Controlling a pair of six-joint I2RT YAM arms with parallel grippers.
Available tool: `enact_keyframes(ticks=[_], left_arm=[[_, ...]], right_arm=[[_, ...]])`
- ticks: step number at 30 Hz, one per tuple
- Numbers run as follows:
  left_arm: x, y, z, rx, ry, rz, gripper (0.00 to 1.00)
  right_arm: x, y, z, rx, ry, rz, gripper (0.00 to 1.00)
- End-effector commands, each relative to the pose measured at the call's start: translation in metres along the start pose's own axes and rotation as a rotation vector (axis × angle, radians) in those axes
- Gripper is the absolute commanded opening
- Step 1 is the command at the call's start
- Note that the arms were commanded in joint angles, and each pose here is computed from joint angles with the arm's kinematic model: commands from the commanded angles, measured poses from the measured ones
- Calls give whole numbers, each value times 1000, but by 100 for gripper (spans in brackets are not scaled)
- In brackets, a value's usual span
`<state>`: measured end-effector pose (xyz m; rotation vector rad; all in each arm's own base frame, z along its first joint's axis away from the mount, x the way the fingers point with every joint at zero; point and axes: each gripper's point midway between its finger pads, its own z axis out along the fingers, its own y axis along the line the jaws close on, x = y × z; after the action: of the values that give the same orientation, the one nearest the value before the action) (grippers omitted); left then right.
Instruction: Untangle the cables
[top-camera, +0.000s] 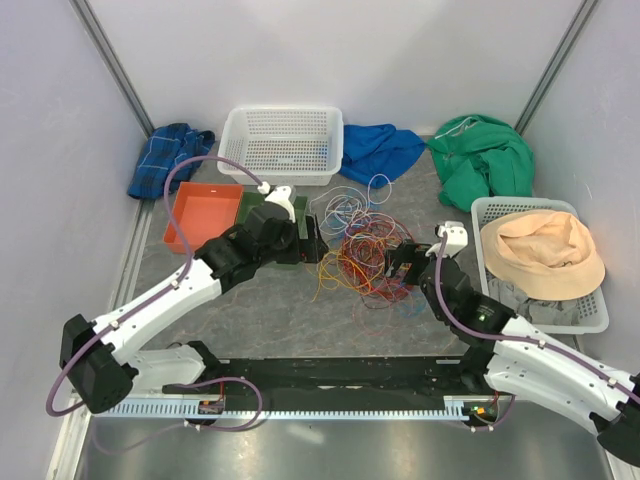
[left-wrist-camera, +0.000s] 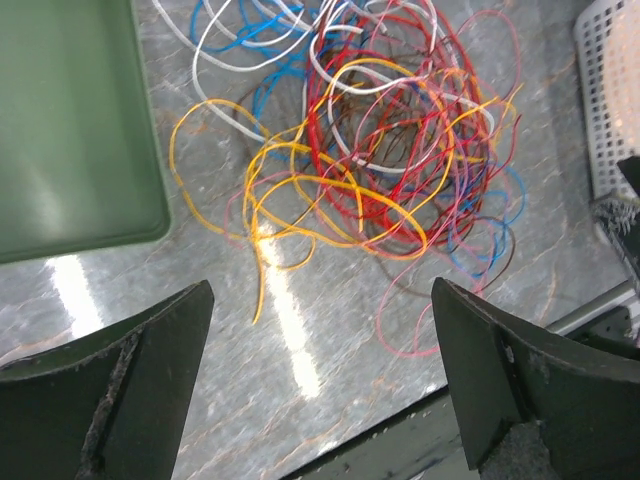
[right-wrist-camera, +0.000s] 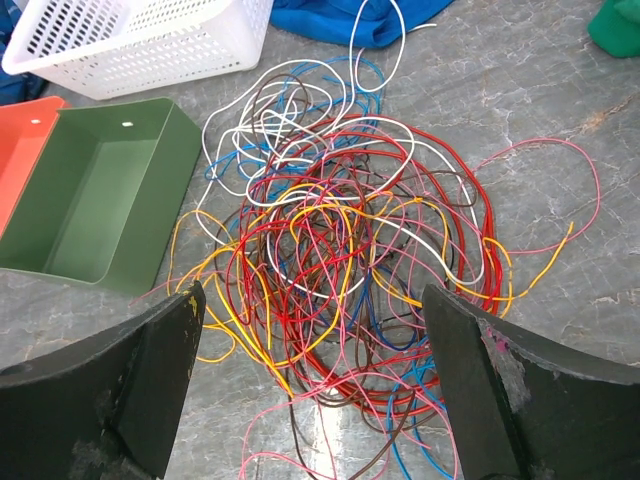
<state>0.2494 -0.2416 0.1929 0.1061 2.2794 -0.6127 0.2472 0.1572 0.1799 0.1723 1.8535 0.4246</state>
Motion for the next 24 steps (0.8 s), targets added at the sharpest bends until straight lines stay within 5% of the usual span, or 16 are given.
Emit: enact_keyframes(ticks=[1,8,14,24], left_arm=[[-7,-22,17,85,-35,-72,99],[30,-42,47,144,-39,-181,99],[40,-66,71,143,-43,-330,76],[56,-79,104,142,-6,-467,62]], right_arm=[[1,-6,-3,12,-10,25,98],[6,-11,-5,15,-9,24,98],[8,-14,-4,24,-6,20,98],[8,-18,-6,35,-10,11,98]])
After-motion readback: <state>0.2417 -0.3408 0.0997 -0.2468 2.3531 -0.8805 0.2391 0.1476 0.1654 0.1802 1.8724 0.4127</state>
